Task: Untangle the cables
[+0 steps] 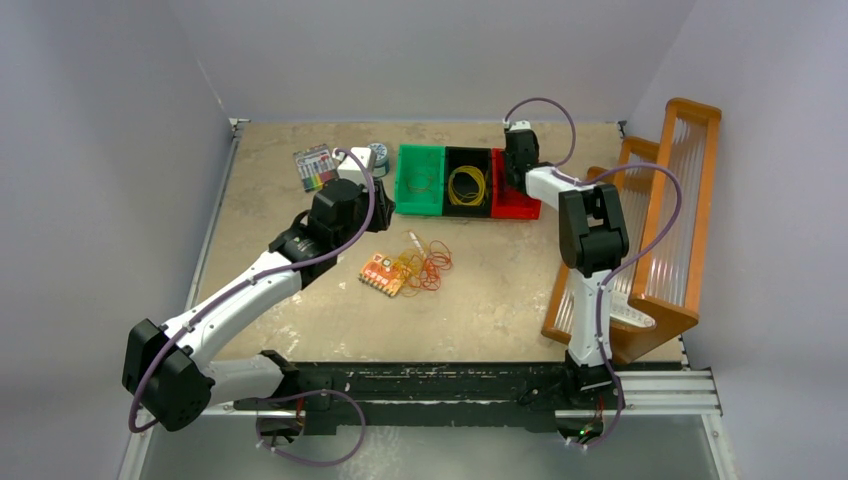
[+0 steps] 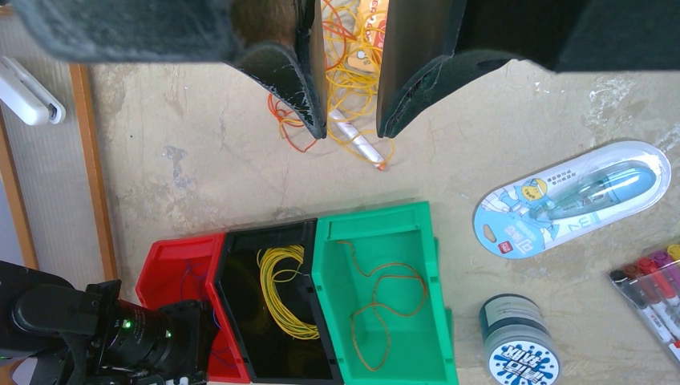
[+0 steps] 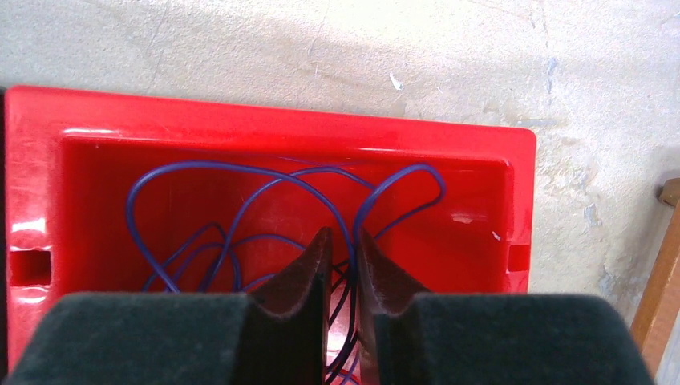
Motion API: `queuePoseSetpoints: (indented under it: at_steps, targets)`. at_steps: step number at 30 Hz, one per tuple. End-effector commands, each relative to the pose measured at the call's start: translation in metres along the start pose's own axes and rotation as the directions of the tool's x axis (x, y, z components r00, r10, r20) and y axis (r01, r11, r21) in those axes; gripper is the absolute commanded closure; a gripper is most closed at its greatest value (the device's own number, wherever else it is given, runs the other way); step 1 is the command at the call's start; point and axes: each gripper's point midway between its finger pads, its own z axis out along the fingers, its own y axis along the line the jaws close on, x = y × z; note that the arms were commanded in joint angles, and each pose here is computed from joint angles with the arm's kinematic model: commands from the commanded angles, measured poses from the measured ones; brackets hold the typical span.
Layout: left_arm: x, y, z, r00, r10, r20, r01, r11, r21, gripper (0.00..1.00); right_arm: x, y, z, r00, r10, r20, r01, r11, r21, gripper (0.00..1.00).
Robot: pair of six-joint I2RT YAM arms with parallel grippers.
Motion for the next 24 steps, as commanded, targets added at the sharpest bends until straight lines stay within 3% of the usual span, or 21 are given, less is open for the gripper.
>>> queuePoseSetpoints:
  at_steps: [1, 12, 19, 24]
  targets:
    - [-0.009, -0.005, -0.002, 0.999, -0.01, 0.032, 0.009, 1.0, 0.015, 0.72, -0.039, -0.012, -0.02, 0.995, 0.031, 0.09, -0.032, 0.999, 0.01, 0.79]
    - [-0.009, -0.003, -0.001, 0.999, -0.015, 0.036, 0.015, 1.0, 0.003, 0.7, -0.076, -0.023, -0.055, 0.981, 0.062, 0.186, -0.062, 0.998, -0.003, 0.65]
    - [-0.009, -0.002, 0.0, 0.999, -0.019, 0.036, 0.019, 1.0, -0.005, 0.68, -0.08, -0.029, -0.068, 0.976, 0.079, 0.204, -0.081, 0.997, 0.0, 0.48]
    - [-0.008, -0.001, 0.0, 0.999, -0.021, 0.035, 0.022, 1.0, -0.009, 0.68, -0.088, -0.03, -0.082, 0.969, 0.093, 0.229, -0.09, 0.996, -0.024, 0.46]
